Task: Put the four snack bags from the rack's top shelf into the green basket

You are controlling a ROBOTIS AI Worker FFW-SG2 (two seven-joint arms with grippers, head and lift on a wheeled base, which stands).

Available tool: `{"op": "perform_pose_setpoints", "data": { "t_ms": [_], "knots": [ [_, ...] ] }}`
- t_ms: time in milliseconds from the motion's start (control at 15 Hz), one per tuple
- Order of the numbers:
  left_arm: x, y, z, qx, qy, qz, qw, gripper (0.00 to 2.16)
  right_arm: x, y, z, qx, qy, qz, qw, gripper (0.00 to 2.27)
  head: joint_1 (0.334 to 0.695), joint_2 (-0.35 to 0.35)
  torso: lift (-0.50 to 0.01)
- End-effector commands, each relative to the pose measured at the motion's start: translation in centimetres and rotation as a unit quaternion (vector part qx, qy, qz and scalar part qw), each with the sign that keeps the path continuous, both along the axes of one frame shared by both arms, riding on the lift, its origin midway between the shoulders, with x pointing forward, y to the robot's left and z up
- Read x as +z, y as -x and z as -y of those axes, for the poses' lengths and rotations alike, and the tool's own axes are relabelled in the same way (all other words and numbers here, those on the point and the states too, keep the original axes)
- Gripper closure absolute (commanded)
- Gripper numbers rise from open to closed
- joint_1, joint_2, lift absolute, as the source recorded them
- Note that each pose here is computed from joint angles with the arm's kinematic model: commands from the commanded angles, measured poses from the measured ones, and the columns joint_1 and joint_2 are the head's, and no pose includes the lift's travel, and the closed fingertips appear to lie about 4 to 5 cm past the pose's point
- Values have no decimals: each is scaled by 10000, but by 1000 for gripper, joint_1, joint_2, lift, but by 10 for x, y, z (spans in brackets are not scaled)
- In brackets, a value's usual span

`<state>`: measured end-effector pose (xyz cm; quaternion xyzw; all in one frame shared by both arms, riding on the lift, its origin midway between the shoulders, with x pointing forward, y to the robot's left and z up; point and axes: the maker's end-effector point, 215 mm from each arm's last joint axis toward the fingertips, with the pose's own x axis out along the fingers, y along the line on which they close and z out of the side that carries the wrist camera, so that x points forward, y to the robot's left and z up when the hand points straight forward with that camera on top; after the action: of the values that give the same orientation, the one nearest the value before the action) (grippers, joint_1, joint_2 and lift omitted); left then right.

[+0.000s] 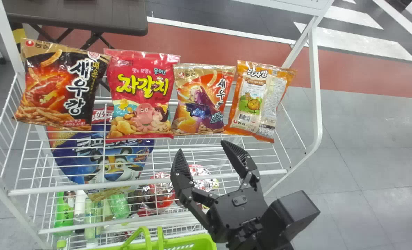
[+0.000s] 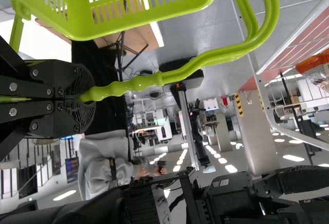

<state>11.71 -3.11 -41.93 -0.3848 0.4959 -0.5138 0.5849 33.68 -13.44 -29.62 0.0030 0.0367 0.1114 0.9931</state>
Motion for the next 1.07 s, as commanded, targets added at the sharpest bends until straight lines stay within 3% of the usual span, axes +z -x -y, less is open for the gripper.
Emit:
{"op": "perform_pose_setpoints", "data": {
  "t_ms": [0, 600, 867, 1000],
  "knots": [
    [1, 1, 0, 0, 8, -4, 10000, 2125, 1, 0, 0, 1, 8, 14, 10000, 174, 695, -350, 0],
    [3, 2, 0, -2, 27, 2, 10000, 2121, -4, -6, 4, -76, 39, 2, 10000, 174, 695, -350, 0],
    [4, 8, 3, -104, -45, 17, 9999, 2121, -6, -61, -15, 36, -92, 176, 9998, 171, 695, -350, 0],
    [2, 7, 3, -119, -67, 18, 9999, 2121, -23, -102, -34, 227, -245, -144, 9993, 171, 695, -350, 0]
  ]
}}
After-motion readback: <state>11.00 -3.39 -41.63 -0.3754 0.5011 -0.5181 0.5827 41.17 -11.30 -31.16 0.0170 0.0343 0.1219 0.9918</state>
